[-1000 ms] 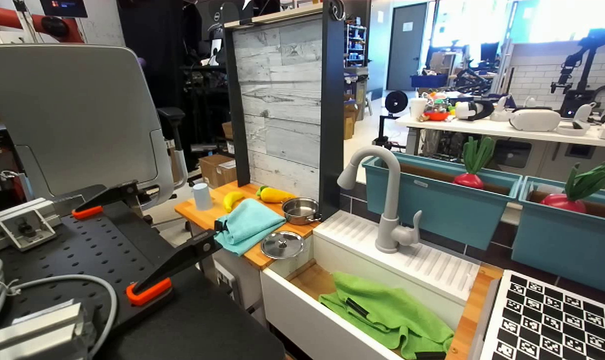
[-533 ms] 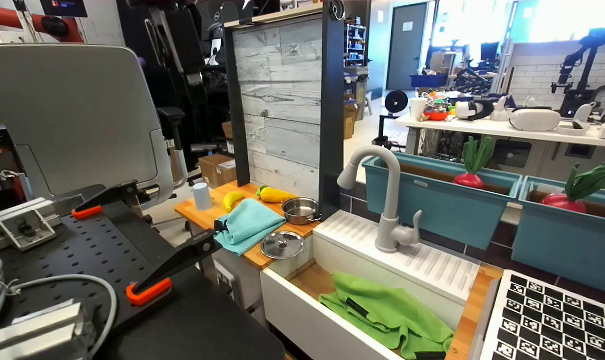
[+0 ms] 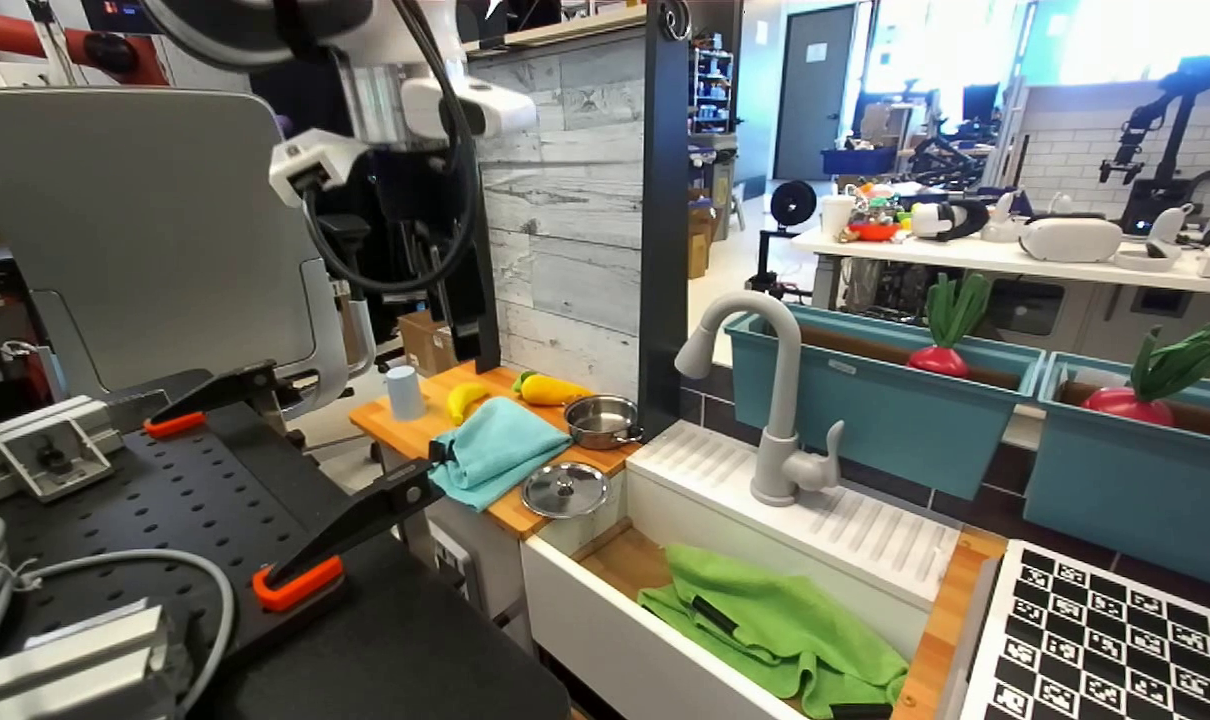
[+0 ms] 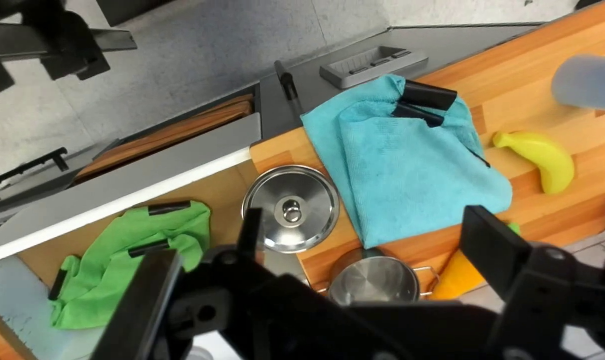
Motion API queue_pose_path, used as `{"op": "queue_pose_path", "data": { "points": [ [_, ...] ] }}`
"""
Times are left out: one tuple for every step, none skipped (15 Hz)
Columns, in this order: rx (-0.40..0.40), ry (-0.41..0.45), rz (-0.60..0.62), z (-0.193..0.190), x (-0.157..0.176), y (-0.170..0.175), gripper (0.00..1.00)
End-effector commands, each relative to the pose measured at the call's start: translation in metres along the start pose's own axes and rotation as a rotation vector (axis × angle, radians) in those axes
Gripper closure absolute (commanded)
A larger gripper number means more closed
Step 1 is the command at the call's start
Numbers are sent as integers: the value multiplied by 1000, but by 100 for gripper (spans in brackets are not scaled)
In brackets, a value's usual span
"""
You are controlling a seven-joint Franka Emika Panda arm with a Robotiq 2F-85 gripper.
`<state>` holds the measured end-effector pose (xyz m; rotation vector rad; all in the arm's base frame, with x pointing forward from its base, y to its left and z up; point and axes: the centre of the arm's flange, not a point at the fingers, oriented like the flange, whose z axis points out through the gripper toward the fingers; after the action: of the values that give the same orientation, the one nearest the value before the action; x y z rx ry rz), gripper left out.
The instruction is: Put the silver lid on the silver pot.
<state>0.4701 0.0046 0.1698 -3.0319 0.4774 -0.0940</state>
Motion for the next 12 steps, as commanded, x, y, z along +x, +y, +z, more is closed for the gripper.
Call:
{"op": "queue_pose_path", "data": {
  "points": [
    [20,-51,52,76,44,-12,0],
    [19,-65,67,93,49,-12,0],
    [21,-80,75,107,55,-10,0],
    [18,-93,88,119,58,-8,0],
    [15,-103,95,134,65,-7,0],
    [9,-113,104,143,67,-4,0],
    [7,-116,116,152,70,0,0],
    [7,-119,126,160,73,3,0],
    [5,-117,140,165,75,7,0],
    [6,-118,151,169,78,10,0],
    [6,-116,161,172,80,12,0],
    [6,-113,171,175,82,14,0]
  ]
}}
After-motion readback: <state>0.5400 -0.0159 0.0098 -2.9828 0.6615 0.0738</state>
